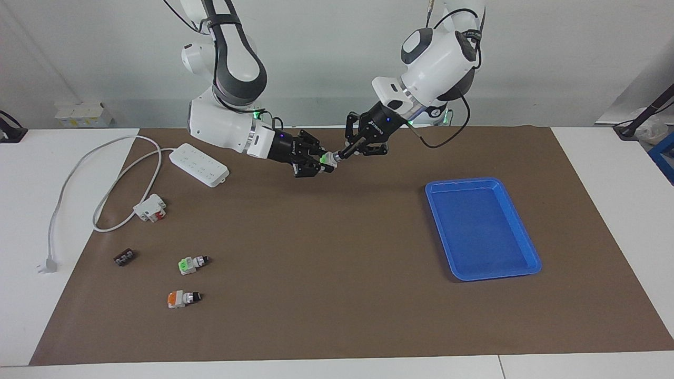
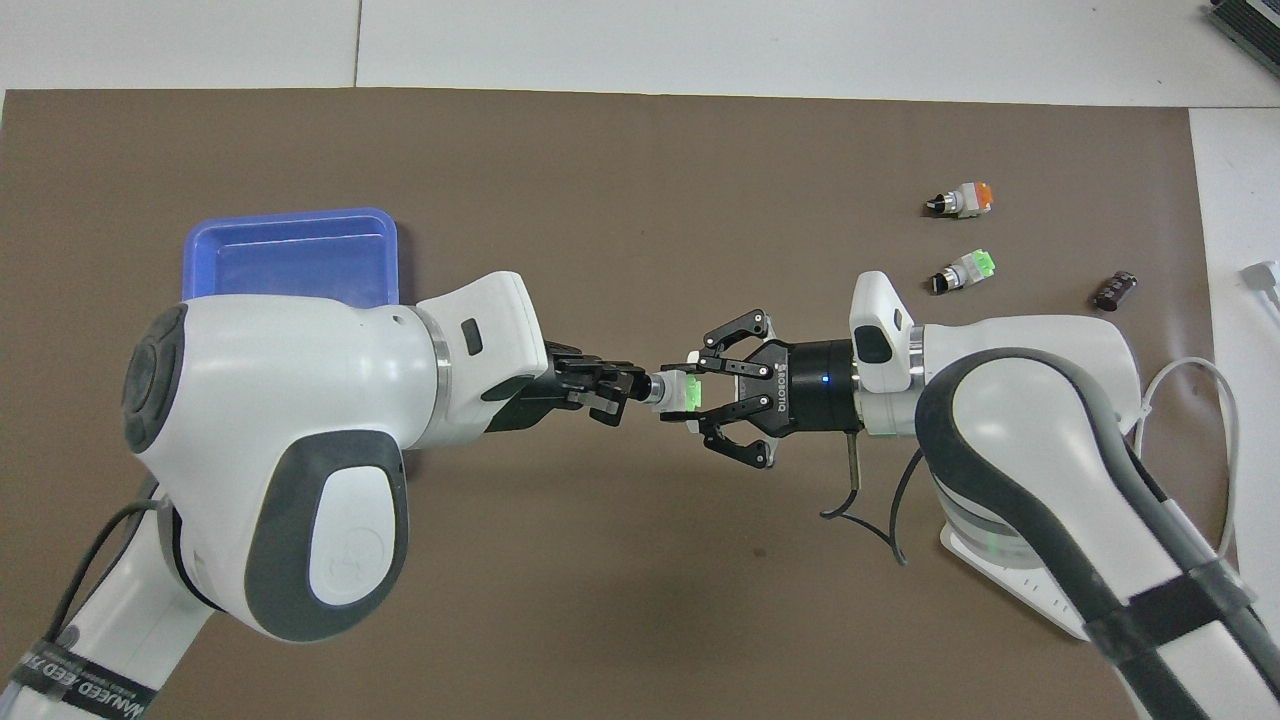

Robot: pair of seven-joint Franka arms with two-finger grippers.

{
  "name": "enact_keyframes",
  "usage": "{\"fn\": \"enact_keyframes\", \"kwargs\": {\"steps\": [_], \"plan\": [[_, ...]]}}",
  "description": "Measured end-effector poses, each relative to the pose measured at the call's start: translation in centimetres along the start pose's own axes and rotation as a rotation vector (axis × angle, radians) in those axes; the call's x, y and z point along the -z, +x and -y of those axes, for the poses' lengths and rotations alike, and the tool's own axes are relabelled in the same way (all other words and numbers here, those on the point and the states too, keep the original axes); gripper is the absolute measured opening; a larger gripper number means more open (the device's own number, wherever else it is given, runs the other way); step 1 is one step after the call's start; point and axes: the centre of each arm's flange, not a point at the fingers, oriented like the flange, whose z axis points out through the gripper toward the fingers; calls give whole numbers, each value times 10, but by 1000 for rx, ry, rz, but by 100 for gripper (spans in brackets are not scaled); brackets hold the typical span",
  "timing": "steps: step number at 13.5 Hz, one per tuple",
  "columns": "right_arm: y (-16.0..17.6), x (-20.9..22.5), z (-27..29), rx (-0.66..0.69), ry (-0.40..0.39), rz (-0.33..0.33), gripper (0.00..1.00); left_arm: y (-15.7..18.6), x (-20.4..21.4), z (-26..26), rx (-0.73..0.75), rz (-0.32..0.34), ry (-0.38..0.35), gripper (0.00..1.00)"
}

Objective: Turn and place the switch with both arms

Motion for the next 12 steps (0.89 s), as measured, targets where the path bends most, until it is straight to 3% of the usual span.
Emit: {"fn": "enact_keyframes", "kwargs": {"steps": [5, 12], "plan": [[3, -5, 2, 5, 8, 1, 41, -1, 4, 7, 88, 28, -15, 8], [3, -5, 3, 6, 8, 0, 41, -1, 5, 9, 464, 41, -12, 8]]}}
